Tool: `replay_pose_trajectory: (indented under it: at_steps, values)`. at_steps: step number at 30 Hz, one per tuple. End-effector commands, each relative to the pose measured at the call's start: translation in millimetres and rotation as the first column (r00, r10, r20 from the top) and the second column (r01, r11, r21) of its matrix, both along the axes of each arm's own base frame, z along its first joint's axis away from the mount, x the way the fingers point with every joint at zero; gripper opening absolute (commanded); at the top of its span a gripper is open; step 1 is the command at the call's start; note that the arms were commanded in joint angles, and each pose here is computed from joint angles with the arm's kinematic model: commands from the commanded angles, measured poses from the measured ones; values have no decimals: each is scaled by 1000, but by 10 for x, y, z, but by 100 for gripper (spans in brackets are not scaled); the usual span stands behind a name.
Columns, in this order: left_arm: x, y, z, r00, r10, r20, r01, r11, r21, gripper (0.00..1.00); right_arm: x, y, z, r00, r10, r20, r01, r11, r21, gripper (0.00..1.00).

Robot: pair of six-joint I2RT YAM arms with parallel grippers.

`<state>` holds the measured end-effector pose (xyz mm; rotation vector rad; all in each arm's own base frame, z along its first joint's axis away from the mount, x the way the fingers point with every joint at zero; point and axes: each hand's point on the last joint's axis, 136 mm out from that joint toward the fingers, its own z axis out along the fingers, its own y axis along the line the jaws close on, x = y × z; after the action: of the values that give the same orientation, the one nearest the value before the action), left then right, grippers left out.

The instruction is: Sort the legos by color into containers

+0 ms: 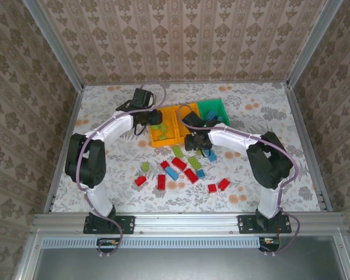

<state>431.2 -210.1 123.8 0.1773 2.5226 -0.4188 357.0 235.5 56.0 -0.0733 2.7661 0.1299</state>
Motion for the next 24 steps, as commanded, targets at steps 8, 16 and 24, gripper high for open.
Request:
replay_pose_trajectory:
  at_steps: [8,16,24]
  values:
    - [252,-170,141,999,-4,44,8,996,-90,45,24,-174,-86,1000,-16,-5,15,993,-117,57]
    - [139,-108,190,999,12,46,-8,996,-93,63,51,-223,-165,1000,-18,-9,16,988,-154,60]
    - [-267,211,199,998,50,43,-50,999,-19,70,86,-213,-325,999,-20,-48,14,991,-133,57]
